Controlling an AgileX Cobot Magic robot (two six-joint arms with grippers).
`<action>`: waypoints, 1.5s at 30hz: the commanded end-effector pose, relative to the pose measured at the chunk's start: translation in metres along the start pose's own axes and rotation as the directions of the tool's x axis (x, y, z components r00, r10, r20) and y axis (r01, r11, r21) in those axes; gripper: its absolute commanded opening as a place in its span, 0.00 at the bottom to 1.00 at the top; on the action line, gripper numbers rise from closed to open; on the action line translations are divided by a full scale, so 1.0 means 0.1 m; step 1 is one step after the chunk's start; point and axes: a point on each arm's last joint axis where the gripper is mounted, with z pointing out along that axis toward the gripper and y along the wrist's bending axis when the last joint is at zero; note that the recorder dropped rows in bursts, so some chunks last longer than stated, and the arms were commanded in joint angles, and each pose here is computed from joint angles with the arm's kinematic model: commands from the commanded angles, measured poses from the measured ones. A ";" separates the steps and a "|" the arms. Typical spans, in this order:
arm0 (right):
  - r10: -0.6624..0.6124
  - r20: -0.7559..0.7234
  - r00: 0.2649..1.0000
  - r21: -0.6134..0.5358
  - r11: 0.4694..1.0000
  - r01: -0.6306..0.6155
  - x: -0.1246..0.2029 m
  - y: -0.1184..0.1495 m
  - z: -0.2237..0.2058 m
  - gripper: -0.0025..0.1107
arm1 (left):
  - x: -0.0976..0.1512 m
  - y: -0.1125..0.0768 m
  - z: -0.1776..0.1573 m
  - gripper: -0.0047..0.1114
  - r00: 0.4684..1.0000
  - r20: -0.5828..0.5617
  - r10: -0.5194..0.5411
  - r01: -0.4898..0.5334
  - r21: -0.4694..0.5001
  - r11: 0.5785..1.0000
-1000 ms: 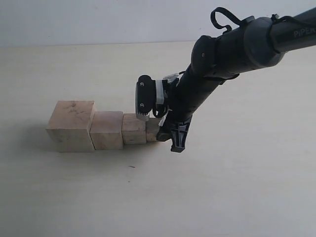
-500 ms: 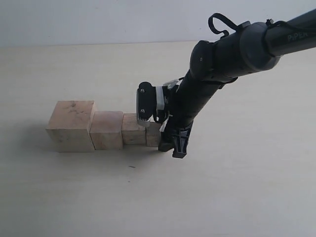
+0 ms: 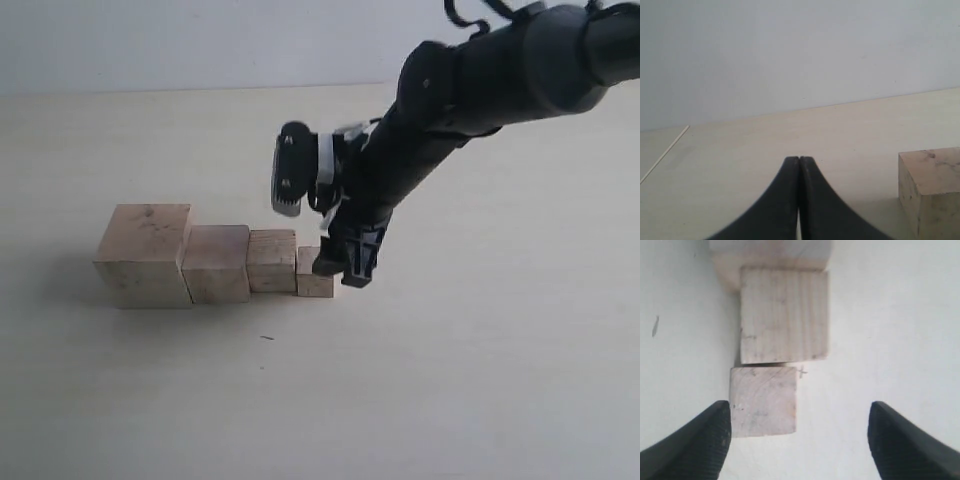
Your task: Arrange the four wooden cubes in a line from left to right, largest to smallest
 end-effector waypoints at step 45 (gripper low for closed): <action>0.652 0.293 0.699 0.368 0.598 -0.712 0.17 0.07 -1.46 0.02 | -0.01 0.00 -0.01 0.04 1.000 0.011 -0.003 0.003 -0.003 1.000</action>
